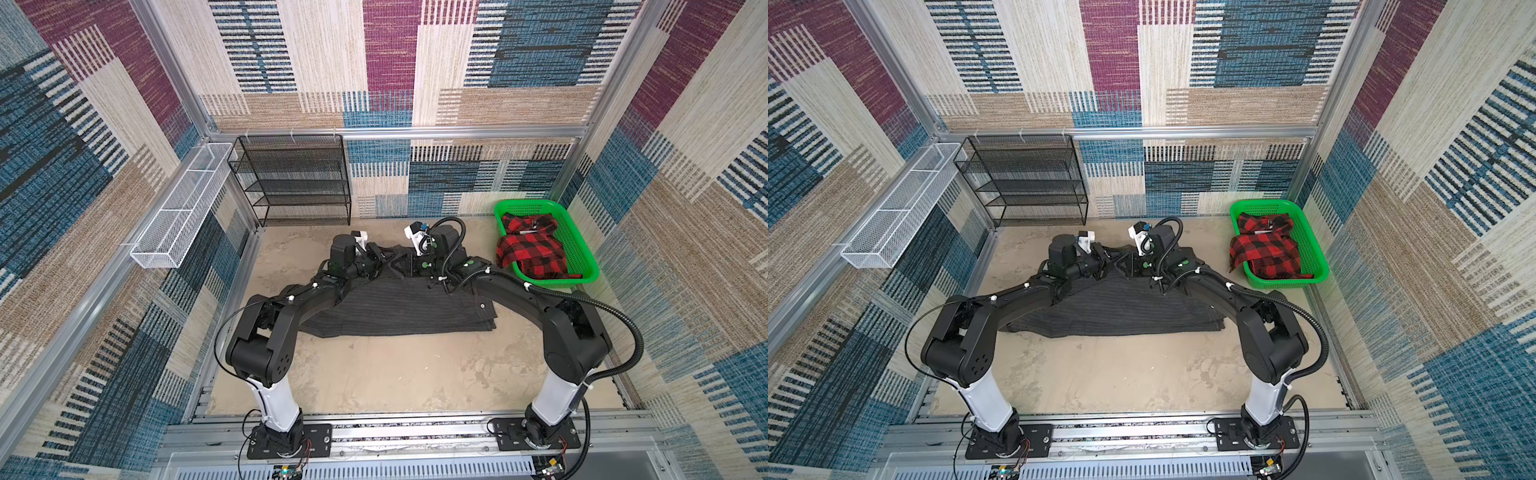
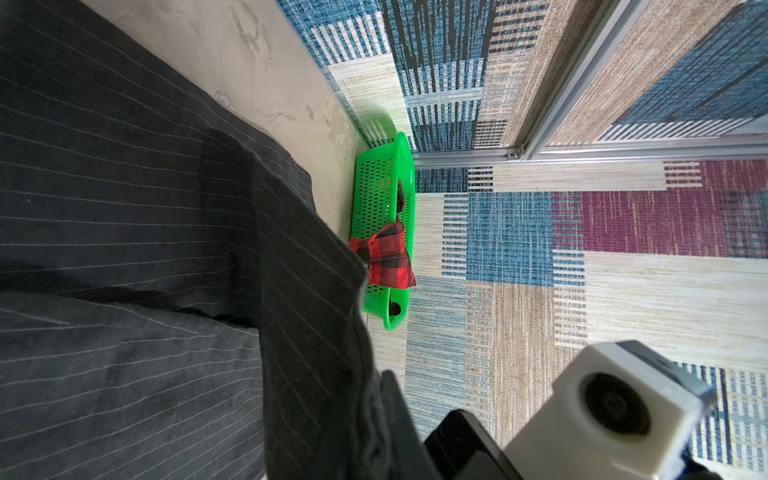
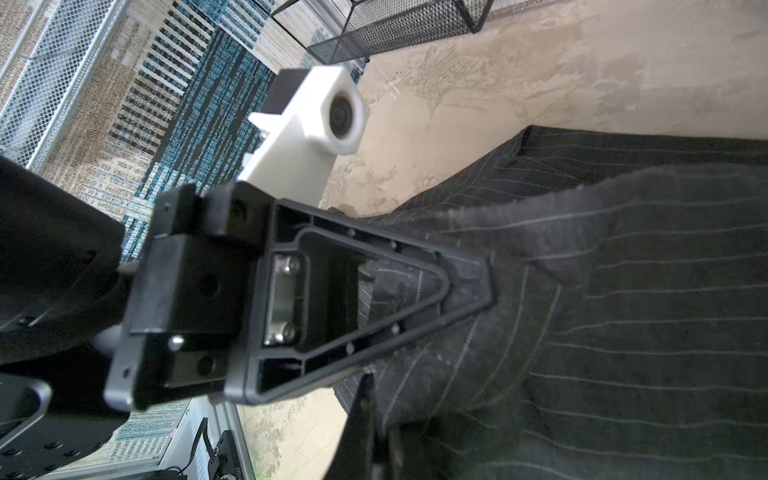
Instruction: Fold and stack the long sleeve shirts
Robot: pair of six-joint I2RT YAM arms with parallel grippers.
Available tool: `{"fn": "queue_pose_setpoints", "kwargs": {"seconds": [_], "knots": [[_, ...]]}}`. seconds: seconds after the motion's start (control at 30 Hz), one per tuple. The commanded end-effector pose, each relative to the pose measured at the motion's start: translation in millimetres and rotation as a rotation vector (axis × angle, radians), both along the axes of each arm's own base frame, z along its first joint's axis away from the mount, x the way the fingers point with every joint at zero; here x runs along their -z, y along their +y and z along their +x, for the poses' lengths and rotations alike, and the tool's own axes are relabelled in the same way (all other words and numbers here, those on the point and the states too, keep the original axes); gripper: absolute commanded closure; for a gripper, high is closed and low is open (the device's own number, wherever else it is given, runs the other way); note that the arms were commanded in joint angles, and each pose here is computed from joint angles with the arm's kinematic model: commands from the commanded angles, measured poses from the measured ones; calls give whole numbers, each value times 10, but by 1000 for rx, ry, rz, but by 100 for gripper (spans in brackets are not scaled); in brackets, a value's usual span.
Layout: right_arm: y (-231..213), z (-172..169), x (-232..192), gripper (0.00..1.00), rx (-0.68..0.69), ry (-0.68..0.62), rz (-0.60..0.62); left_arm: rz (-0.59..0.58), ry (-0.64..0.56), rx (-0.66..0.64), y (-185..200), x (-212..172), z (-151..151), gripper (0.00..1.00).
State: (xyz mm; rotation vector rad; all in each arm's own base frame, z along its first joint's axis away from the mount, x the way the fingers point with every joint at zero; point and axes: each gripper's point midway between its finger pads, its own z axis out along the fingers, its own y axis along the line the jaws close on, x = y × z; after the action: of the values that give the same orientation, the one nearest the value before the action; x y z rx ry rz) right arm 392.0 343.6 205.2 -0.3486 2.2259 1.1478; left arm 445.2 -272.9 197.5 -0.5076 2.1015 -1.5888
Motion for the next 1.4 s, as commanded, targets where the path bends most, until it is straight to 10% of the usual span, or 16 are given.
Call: {"fn": "queue_pose_setpoints", "kwargs": {"seconds": [0.0, 0.2, 0.5, 0.97, 1.37], "knots": [[80, -4, -127, 90, -26, -30, 42, -18, -37, 2, -26, -94, 43, 100], [37, 16, -135, 79, -5, -38, 16, -8, -77, 3, -10, -203, 26, 100], [-176, 78, -259, 37, 91, -84, -46, 51, -121, -38, 323, -386, 49, 100], [-2020, 839, 336, 41, 576, -16, -450, 204, -304, -25, 1195, -1581, -12, 100], [-2474, 1853, 1166, 47, 585, 24, -584, 238, -310, -68, 1552, -1744, -176, 100]]}}
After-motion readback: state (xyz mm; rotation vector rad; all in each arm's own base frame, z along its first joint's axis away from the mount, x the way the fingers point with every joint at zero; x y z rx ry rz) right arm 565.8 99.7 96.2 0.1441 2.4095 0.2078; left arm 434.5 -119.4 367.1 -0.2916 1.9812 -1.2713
